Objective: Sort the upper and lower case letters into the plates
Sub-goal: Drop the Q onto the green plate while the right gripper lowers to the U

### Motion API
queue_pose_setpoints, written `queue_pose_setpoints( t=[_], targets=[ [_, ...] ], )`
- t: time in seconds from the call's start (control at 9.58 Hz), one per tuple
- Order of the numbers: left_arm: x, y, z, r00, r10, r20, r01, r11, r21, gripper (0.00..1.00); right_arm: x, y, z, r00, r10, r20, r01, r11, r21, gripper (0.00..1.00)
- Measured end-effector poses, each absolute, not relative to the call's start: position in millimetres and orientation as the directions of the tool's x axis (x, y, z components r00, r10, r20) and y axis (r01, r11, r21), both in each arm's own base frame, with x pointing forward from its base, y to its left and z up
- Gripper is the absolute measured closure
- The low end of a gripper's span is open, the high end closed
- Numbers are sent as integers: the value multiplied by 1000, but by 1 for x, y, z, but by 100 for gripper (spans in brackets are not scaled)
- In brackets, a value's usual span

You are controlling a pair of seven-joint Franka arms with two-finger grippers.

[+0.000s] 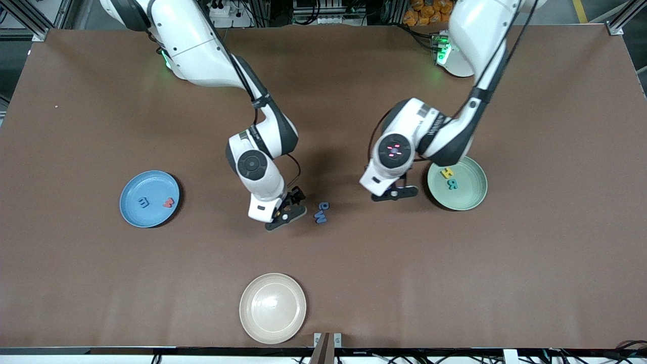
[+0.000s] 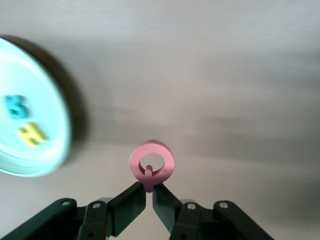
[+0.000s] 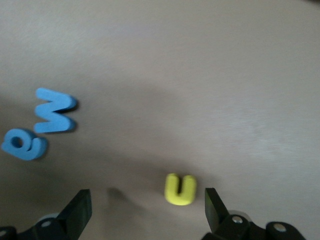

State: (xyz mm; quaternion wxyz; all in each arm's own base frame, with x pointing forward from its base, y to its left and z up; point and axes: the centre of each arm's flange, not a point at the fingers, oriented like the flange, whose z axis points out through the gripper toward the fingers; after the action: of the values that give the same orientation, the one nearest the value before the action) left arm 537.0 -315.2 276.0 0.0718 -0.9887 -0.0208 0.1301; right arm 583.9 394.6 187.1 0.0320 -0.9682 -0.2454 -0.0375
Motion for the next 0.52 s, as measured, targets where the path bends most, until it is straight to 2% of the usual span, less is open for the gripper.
queue_pose_setpoints(
  t=[0.31, 0.52],
  targets=[
    [535, -180, 282, 959, -66, -276, -109, -984, -142, 84, 583, 394, 180, 876, 474, 85, 478, -878, -35, 0],
    [519, -135, 260, 960, -124, -250, -152, -983, -99, 84, 590, 384, 180, 882, 463, 86, 467, -884, -25, 0]
  ],
)
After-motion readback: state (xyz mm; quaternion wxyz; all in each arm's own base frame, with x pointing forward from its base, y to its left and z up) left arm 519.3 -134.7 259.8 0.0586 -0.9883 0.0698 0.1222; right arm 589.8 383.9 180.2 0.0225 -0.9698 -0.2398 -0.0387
